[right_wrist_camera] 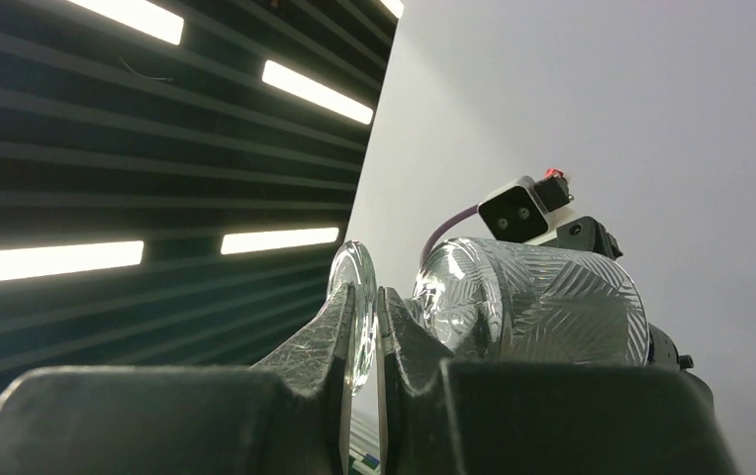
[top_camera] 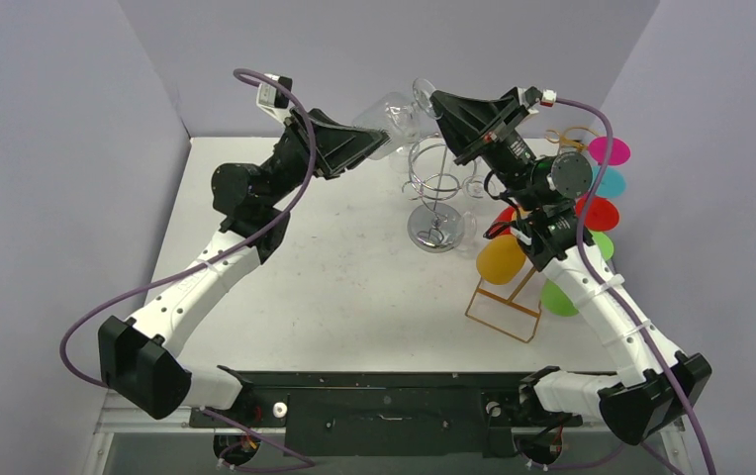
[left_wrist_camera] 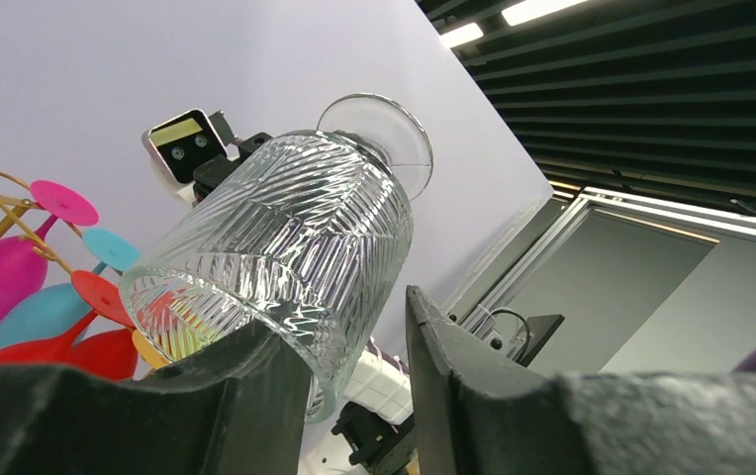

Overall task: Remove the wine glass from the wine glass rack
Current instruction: Place the wine glass at the center of the board.

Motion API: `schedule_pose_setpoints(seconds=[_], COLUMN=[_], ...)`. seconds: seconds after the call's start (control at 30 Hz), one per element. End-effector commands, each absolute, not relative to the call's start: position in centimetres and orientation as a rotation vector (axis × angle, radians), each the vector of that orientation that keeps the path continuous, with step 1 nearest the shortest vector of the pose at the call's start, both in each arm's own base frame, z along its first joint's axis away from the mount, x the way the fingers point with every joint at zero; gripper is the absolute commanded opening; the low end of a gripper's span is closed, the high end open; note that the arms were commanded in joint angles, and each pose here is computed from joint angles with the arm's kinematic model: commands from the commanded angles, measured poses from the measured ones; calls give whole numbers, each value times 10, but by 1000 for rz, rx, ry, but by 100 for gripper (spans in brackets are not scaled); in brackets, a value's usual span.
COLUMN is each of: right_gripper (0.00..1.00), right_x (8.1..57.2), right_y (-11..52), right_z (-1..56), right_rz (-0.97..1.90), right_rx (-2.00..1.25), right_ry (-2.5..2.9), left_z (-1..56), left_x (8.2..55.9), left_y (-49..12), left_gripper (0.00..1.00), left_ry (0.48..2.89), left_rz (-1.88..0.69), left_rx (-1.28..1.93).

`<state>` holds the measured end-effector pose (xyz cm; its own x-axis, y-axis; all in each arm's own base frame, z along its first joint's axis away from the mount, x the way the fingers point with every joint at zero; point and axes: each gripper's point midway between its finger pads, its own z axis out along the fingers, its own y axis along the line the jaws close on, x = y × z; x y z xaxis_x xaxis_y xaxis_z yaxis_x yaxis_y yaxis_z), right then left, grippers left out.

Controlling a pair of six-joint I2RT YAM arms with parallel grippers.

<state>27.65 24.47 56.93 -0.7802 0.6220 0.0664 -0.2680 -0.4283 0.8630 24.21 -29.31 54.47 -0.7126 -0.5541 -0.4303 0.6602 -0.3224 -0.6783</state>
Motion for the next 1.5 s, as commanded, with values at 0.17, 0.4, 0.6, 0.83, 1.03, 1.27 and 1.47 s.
schedule_pose_setpoints(seconds=[0.17, 0.4, 0.6, 0.83, 1.03, 1.27, 1.47], right_gripper=[0, 19, 60, 73, 75, 78, 79], right_x=[268, 270, 280, 283, 275, 269, 266], right_y=[239, 238, 223, 196, 170, 148, 143], right_z=[560, 540, 513, 501, 497, 495, 482], right_rz=[2125, 1847, 1569, 1291, 1037, 822, 742], right_rx=[478, 425, 422, 411, 337, 260, 227], right_ry=[1251, 1403, 1526, 1584, 1643, 1702, 1757], left_z=[593, 583, 567, 507, 453, 387, 337], left_x=[210, 218, 230, 259, 292, 342, 387], left_y=[-286, -285, -267, -239, -218, -206, -209], left_gripper=[11, 0, 0, 0, 0, 0, 0], left_ry=[999, 1138, 1261, 1560, 1758, 1963, 2108], left_rz=[-2010, -1846, -1600, -1234, -919, -549, -345], left_rx=[247, 196, 110, -39, -124, -152, -128])
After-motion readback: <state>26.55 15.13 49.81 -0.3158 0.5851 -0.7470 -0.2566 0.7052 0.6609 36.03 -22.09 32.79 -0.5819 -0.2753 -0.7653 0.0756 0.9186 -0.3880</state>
